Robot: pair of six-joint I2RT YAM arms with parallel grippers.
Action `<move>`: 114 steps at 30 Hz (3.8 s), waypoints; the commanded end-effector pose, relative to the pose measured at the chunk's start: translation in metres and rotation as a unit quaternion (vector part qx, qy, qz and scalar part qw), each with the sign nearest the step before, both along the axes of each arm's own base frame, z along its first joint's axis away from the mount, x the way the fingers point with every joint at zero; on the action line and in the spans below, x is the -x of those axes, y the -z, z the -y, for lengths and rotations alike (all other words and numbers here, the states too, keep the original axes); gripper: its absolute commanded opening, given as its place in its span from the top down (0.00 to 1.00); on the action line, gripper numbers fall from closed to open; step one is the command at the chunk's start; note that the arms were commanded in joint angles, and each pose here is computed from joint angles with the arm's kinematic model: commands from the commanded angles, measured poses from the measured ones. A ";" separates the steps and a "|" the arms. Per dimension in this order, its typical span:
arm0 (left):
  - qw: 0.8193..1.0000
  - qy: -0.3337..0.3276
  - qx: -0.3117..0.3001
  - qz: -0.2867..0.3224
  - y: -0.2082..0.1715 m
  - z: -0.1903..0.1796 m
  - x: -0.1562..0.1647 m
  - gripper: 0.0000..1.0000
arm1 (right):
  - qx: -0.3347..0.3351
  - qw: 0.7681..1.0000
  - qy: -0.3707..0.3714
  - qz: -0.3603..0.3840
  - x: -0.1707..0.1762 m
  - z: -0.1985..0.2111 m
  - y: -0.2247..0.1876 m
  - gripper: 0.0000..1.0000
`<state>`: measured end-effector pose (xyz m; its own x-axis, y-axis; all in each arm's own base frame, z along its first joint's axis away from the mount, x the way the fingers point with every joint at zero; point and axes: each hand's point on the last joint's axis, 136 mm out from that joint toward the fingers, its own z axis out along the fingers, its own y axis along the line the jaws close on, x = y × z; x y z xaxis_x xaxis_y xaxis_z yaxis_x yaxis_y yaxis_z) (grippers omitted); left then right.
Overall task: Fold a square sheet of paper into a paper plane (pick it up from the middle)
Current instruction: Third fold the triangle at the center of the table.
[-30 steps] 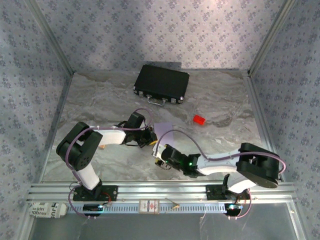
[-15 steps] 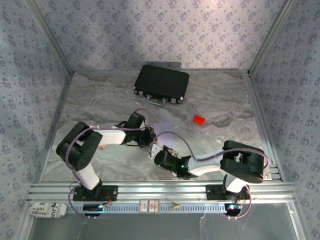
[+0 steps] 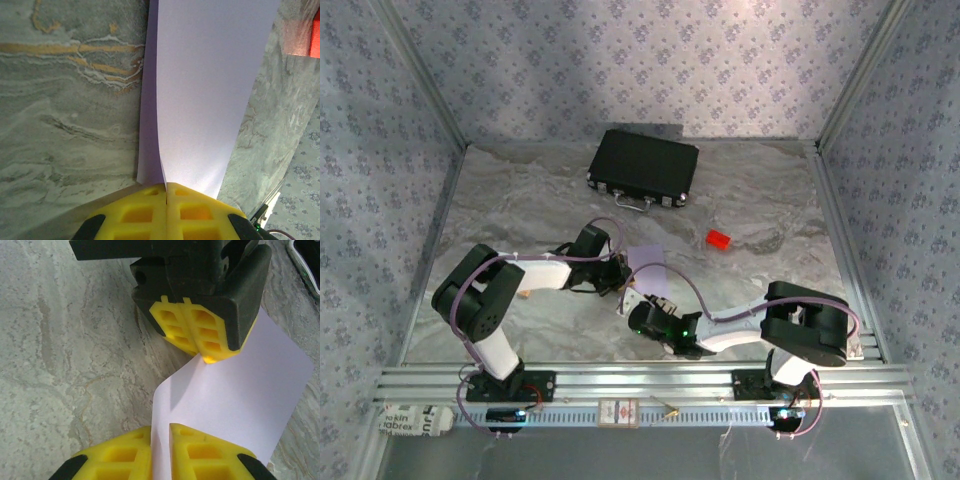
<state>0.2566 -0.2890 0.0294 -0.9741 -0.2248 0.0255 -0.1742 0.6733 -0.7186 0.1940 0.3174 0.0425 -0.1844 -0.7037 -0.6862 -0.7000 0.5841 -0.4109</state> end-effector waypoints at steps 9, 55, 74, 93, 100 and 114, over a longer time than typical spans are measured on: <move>0.999 -0.023 -0.011 0.026 -0.015 -0.013 -0.008 0.70 | -0.034 0.999 0.015 -0.020 0.002 0.005 -0.006 0.97; 0.993 0.110 -0.036 0.004 0.000 0.026 -0.051 0.90 | -0.285 0.869 -0.026 -0.403 0.015 0.002 -0.021 0.98; 0.990 0.129 -0.057 -0.019 0.024 0.020 -0.038 0.92 | -0.268 0.872 0.074 -0.403 -0.017 0.027 0.003 0.99; 0.991 0.124 -0.055 -0.017 0.022 0.019 -0.035 0.92 | -0.245 0.873 0.125 -0.403 -0.034 0.035 0.013 0.98; 0.991 0.123 -0.053 -0.015 0.020 0.019 -0.036 0.92 | -0.244 0.873 0.128 -0.403 -0.034 0.036 0.014 0.98; 0.991 0.120 -0.050 -0.015 0.019 0.020 -0.036 0.92 | -0.240 0.875 0.134 -0.398 -0.037 0.037 0.013 0.98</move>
<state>0.3072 -0.3145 0.0199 -1.0000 0.0087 0.0036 0.0041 0.7401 -0.6725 0.2263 0.2825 0.0292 -0.8453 -0.2352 -0.4798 -0.4817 0.7239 0.4939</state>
